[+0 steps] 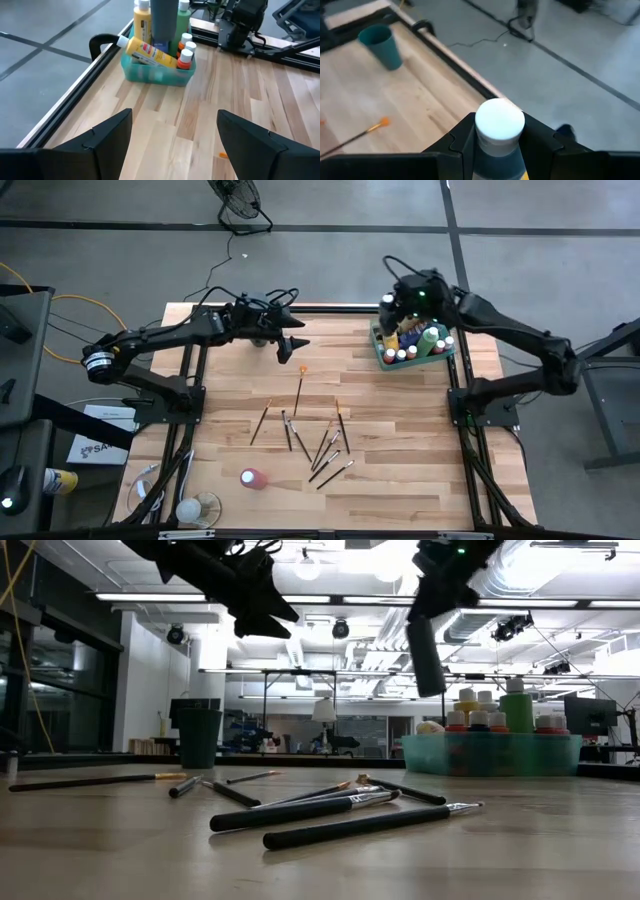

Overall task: Pick & Place Paint Supplies
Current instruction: Put the big dark green paint bottle into the green bin

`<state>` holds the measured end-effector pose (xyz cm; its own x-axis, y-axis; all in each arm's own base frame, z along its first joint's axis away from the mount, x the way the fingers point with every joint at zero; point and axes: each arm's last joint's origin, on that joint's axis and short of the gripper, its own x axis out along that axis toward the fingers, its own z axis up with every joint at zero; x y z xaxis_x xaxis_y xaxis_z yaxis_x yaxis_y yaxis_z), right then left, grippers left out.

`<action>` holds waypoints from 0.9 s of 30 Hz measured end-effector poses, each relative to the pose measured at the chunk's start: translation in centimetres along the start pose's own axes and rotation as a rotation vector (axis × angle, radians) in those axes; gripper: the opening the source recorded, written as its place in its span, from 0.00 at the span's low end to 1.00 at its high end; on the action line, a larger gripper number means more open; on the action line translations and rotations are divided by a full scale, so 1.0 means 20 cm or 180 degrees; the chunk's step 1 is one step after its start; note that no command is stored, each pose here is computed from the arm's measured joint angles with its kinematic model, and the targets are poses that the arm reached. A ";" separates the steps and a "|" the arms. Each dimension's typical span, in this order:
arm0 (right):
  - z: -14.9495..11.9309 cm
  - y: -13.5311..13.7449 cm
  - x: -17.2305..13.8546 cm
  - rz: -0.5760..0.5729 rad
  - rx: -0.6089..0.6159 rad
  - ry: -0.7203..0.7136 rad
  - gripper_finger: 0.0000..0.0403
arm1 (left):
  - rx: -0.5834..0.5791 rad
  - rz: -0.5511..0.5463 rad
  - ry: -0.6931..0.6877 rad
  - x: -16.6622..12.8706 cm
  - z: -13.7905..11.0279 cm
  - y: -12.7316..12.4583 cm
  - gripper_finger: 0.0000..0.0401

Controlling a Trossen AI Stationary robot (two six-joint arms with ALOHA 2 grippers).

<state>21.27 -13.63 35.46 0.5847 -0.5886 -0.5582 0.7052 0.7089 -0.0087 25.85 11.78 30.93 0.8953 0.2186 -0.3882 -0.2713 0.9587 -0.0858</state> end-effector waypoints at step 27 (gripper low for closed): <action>-0.42 -0.17 0.20 -0.1241 0.0759 -0.0279 0.28 | -0.0146 0.0003 0.0008 0.00 0.00 0.00 0.71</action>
<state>17.87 -15.03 26.27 0.2820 -0.8314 -0.4788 0.9457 0.3250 -0.0073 25.89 11.75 30.88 0.8942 0.2189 -0.3905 -0.2880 0.9491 -0.1273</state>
